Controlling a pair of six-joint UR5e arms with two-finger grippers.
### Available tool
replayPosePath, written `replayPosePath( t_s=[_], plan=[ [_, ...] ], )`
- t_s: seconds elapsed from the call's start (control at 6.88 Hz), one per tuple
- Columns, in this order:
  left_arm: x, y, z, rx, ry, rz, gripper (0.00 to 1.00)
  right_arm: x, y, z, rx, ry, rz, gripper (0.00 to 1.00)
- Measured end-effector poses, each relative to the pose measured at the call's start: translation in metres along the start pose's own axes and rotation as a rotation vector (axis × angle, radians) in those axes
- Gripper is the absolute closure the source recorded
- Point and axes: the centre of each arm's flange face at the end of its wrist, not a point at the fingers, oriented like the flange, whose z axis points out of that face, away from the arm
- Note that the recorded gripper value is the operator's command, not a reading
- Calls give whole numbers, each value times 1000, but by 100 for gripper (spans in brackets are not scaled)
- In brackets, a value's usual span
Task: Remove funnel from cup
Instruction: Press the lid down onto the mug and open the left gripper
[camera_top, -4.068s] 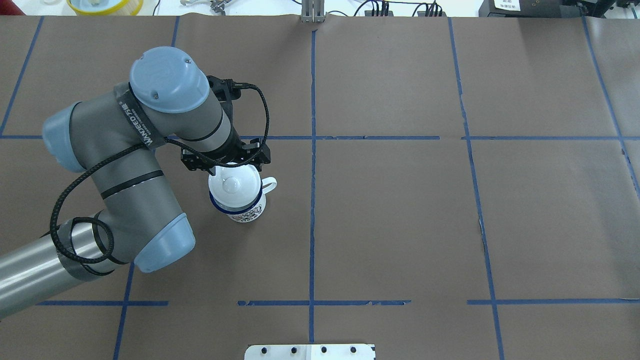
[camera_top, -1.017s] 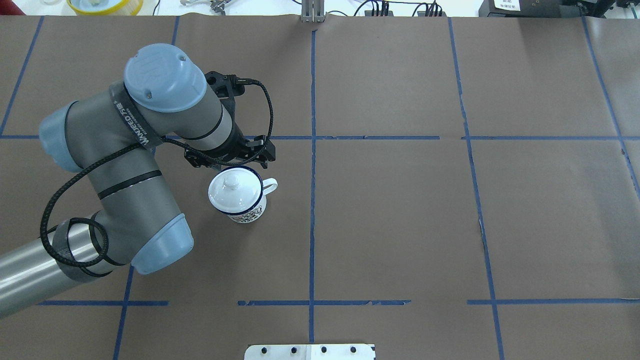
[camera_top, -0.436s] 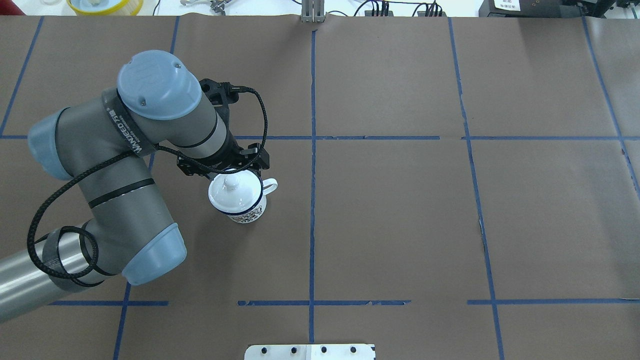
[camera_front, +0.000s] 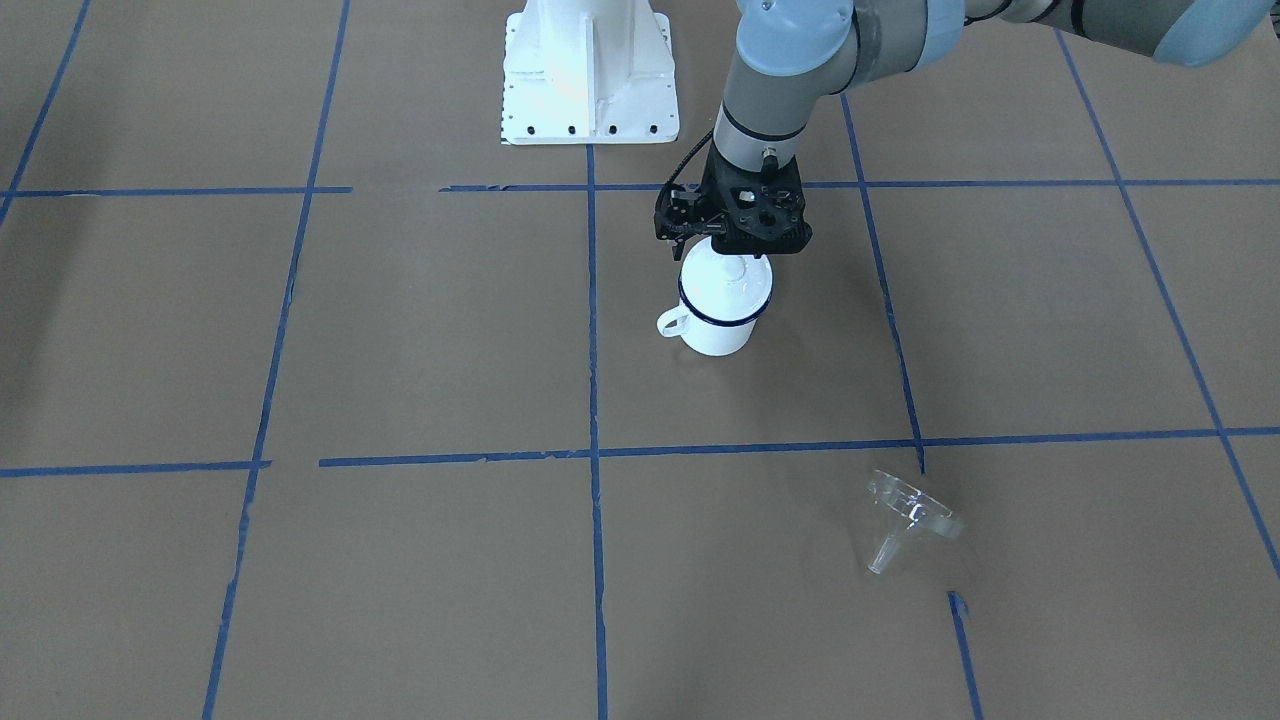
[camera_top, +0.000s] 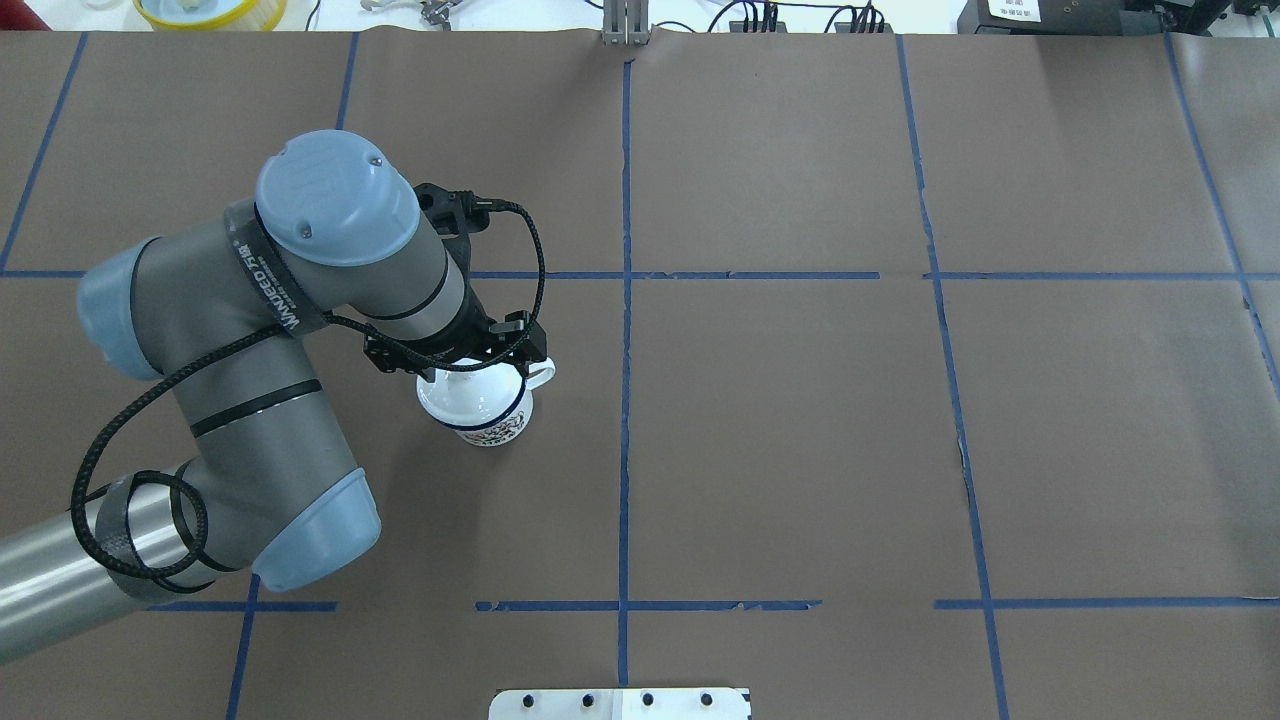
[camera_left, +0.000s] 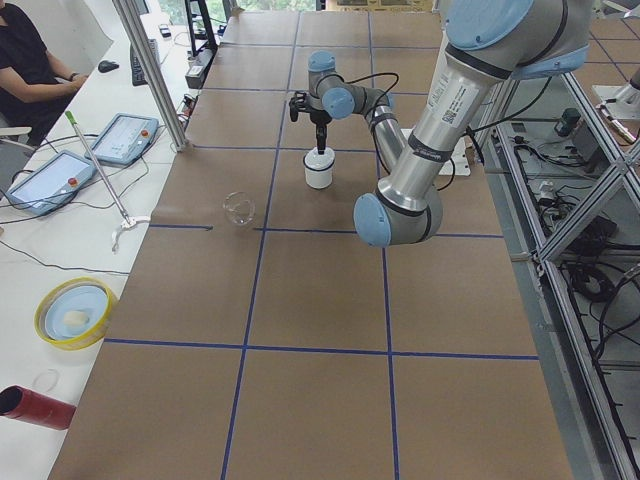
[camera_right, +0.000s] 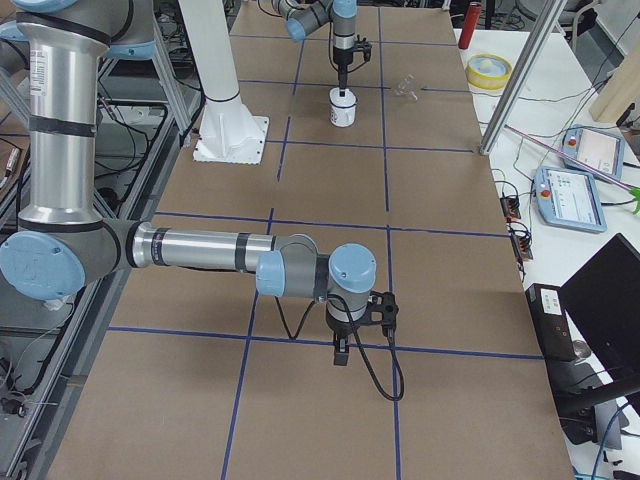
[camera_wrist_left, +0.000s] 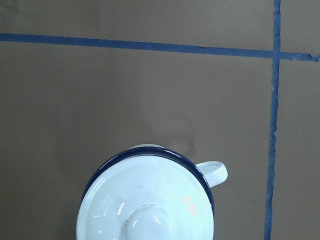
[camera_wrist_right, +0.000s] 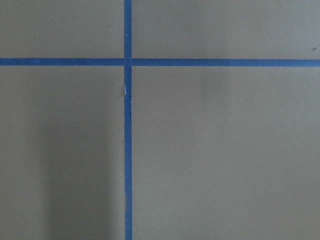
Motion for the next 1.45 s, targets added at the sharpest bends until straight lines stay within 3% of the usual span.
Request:
replayPosePath(
  t_s=[1.45],
  plan=[
    [5, 19, 24, -42, -18, 19, 0, 0, 0, 0, 1, 0, -1, 0]
  ],
)
